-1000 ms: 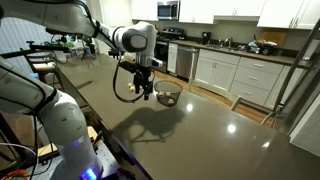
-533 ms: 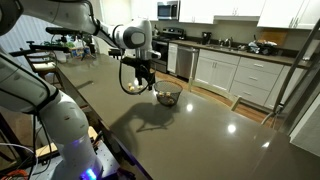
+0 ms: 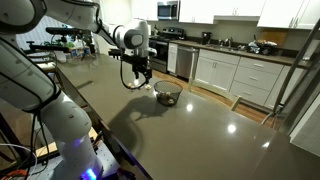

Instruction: Get a sweet from the counter and put it in the basket

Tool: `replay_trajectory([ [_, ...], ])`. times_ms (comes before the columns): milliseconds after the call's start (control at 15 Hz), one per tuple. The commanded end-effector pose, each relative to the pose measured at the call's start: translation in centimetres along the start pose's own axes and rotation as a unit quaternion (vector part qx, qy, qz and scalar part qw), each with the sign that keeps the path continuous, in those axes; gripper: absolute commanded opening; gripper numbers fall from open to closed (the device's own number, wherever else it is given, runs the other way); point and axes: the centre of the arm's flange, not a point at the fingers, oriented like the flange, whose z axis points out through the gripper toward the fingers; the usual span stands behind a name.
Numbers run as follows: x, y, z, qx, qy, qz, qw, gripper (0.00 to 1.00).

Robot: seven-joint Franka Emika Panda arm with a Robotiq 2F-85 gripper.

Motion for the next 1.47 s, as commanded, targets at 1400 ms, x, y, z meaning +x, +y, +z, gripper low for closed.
replay_trajectory([
  [1400, -0.2, -16.8, 7.7, -0.024, -0.048, -0.241, 0.9689, 1.00],
])
